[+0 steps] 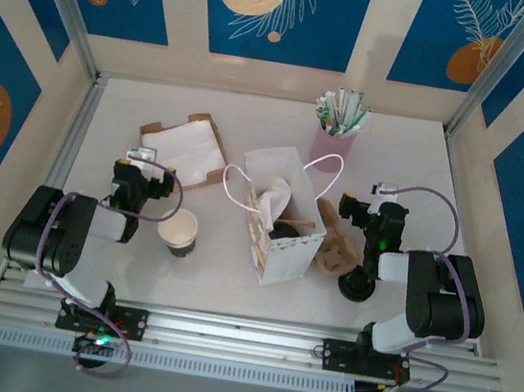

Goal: Pack the takeout coffee

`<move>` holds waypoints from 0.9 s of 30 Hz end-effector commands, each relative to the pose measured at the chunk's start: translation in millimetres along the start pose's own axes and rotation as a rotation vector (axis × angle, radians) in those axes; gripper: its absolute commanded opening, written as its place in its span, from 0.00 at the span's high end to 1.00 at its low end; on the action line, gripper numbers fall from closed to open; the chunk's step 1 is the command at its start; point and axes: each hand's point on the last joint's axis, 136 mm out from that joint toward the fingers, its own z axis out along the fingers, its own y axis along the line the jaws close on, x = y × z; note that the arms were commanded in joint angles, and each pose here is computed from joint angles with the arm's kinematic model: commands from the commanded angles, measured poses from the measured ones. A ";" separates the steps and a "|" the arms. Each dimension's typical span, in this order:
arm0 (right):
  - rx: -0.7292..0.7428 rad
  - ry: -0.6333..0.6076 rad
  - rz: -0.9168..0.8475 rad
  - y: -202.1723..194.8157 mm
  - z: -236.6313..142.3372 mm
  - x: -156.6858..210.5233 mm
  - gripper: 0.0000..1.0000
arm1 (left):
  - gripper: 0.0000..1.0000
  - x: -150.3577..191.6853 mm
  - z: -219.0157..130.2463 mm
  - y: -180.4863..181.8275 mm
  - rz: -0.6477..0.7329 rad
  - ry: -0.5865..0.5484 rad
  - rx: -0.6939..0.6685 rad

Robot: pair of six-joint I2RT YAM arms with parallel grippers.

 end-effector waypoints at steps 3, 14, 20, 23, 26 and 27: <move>-0.036 -0.022 0.004 2.8 3.3 -12.8 0.01 | 0.00 -7.3 4.1 -0.6 0.011 -0.018 0.011; -0.038 -0.025 0.005 2.6 2.5 -13.2 0.01 | 0.00 -8.5 2.2 -0.9 0.015 -0.028 0.013; -0.040 -0.024 0.005 3.0 2.7 -12.8 0.01 | 0.00 -9.0 3.4 -7.2 0.029 -0.024 0.047; -0.040 -0.022 0.003 3.1 2.7 -12.3 0.01 | 0.00 -8.6 3.4 -7.6 0.029 -0.022 0.048; -0.039 -0.021 0.004 2.8 2.7 -12.0 0.01 | 0.00 -8.5 3.4 -7.5 0.029 -0.022 0.047; -0.038 -0.022 0.004 2.8 2.7 -12.2 0.01 | 0.00 -8.2 3.3 -7.5 0.029 -0.022 0.048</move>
